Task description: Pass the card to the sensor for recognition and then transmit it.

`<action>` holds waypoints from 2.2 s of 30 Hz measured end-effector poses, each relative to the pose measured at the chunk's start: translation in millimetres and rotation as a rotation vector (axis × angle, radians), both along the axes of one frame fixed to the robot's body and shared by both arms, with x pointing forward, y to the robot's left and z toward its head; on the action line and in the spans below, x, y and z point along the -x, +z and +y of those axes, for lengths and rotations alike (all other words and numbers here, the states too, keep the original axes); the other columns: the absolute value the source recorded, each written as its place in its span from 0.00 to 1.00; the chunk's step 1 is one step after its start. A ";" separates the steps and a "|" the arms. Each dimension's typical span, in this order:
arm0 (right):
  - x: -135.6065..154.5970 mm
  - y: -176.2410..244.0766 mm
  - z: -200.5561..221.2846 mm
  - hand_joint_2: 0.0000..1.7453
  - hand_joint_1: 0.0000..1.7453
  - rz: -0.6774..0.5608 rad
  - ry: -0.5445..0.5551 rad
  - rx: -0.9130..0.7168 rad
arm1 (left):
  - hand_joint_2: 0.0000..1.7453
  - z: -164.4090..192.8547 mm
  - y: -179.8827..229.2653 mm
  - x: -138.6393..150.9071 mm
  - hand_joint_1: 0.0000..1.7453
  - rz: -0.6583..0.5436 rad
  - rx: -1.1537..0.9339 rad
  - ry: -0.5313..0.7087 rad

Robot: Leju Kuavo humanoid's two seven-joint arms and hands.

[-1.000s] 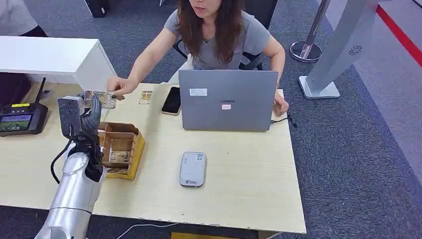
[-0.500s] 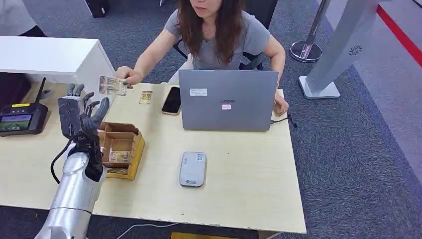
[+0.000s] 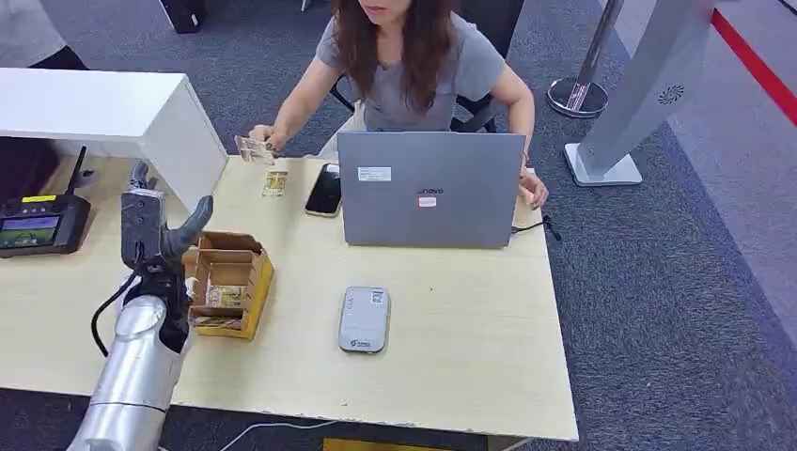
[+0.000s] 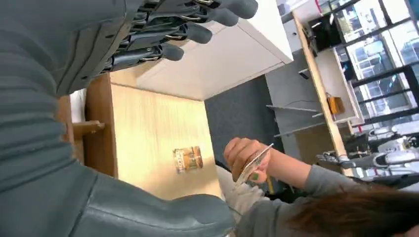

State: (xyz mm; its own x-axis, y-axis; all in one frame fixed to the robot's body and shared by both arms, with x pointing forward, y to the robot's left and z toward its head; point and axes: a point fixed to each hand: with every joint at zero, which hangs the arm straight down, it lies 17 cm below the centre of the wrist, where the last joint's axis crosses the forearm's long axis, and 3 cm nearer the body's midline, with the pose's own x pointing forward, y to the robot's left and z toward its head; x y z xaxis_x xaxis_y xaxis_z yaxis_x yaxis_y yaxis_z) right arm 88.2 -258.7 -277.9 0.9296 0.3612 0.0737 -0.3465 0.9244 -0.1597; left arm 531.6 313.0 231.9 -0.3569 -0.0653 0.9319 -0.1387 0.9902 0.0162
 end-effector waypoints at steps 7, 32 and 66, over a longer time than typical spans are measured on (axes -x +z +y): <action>11.1 -1.8 0.6 1.00 0.00 0.005 -0.037 -0.010 | 1.00 -5.4 -2.0 14.3 0.00 0.033 -0.196 -0.086; 20.4 -3.4 -4.3 1.00 0.00 0.009 -0.121 -0.015 | 1.00 34.3 13.6 33.8 0.00 0.196 -0.714 -0.312; 26.8 -4.1 -10.7 1.00 0.00 0.027 -0.162 0.009 | 1.00 2.5 -109.4 184.3 0.00 0.316 -0.520 -0.486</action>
